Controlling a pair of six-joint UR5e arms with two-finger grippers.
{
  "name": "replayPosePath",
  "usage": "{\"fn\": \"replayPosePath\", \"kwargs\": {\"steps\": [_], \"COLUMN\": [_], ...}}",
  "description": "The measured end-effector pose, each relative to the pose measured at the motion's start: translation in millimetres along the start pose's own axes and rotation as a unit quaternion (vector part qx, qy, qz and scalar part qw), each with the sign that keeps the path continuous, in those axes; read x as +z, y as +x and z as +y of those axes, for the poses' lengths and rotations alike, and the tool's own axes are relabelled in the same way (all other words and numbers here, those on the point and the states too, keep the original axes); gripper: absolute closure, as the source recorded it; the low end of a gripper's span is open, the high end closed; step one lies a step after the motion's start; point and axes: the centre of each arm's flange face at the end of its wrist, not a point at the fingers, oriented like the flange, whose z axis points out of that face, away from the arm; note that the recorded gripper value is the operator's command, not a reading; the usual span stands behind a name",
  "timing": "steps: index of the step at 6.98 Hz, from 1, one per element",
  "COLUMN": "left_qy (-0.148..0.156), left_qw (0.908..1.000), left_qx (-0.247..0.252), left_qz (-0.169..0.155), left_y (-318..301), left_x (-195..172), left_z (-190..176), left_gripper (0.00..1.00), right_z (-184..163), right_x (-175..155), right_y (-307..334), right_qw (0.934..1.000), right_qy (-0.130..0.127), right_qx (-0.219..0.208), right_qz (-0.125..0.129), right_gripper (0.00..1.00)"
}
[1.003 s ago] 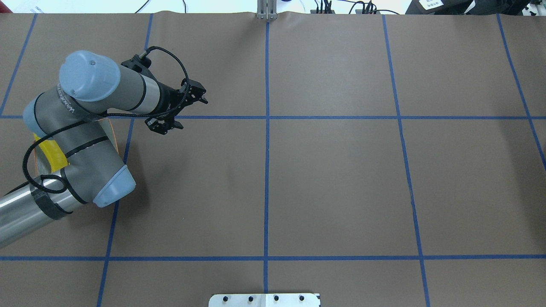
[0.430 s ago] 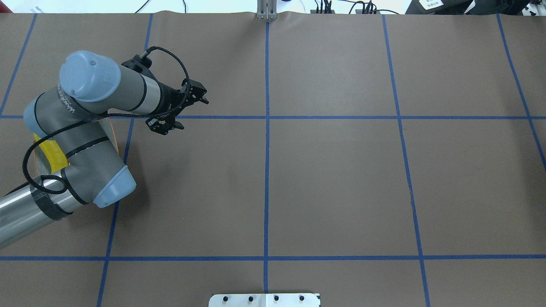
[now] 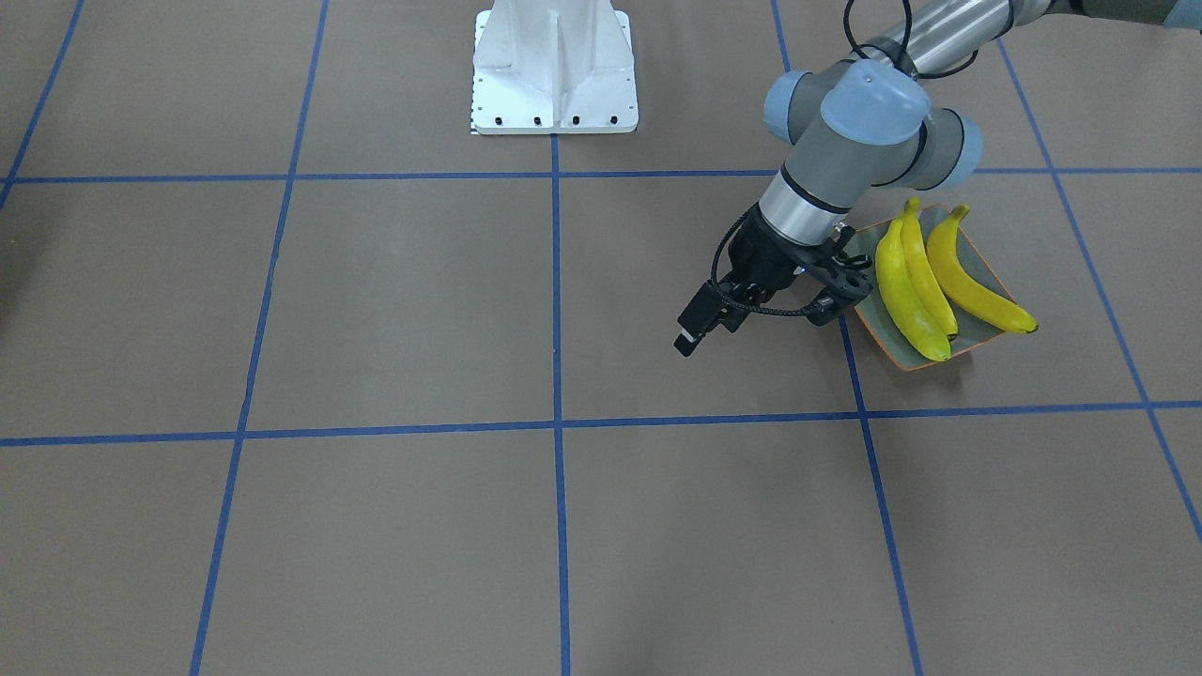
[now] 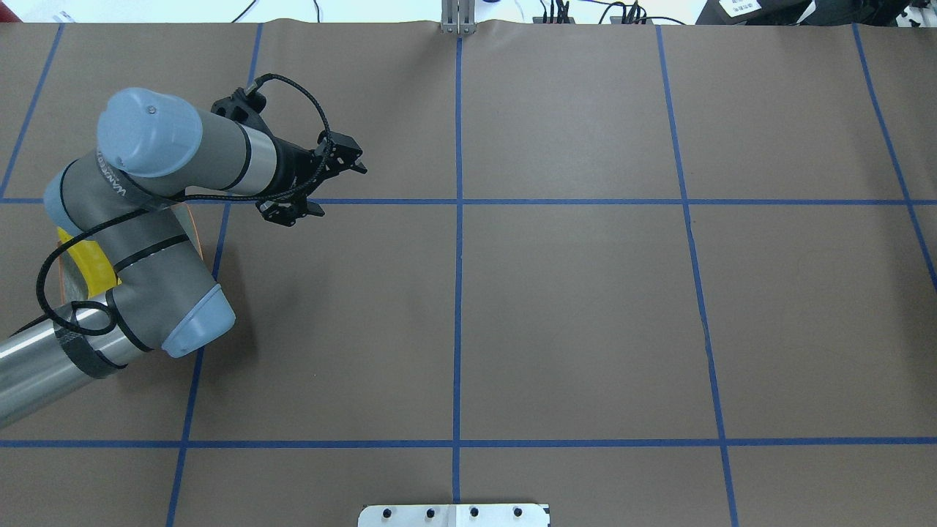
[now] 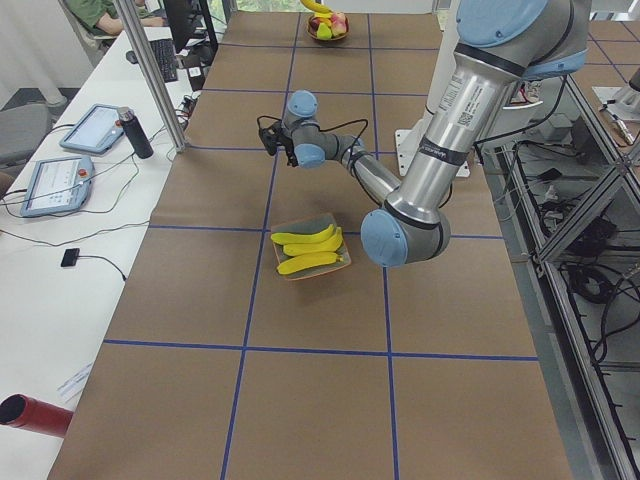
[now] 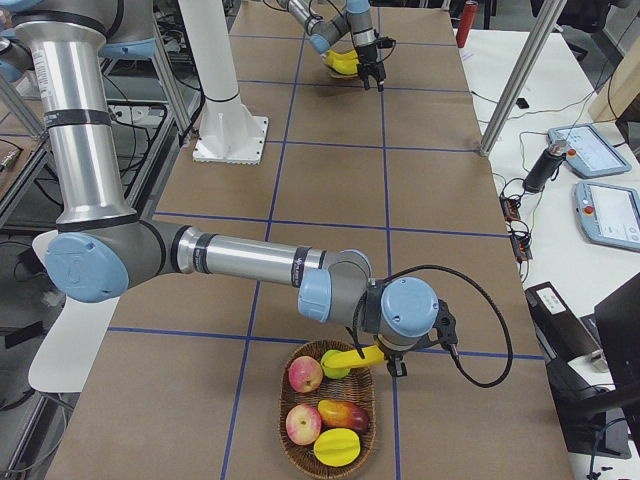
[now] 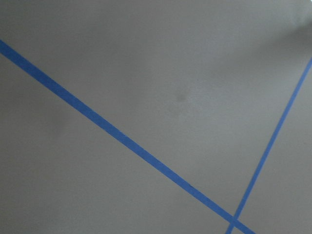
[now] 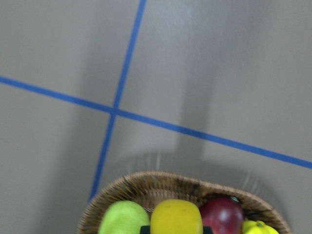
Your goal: Transfer all bananas from basket to plate
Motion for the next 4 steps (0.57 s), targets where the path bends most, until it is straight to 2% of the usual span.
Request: {"fn": "replayPosePath", "kwargs": {"steps": [1,2,4], "left_qy": [-0.005,-0.011,-0.025], "left_qw": [0.9999,0.9997,0.9981], "left_qx": [0.006,0.011,0.024], "left_qz": [0.009,0.019,0.050], "left_y": [7,13,21], "left_x": [-1,-1,-4], "left_z": [6,13,24], "left_gripper": [0.00,0.00,0.00], "right_z": [-15,-34,-71], "right_x": [1,6,25], "right_y": [-33,-80,-176], "right_qw": [0.9976,0.9925,0.9783], "right_qy": [0.011,0.005,-0.035], "right_qx": [0.047,0.080,0.114], "right_qz": [-0.050,-0.092,-0.169], "right_gripper": [1.00,1.00,1.00]}}
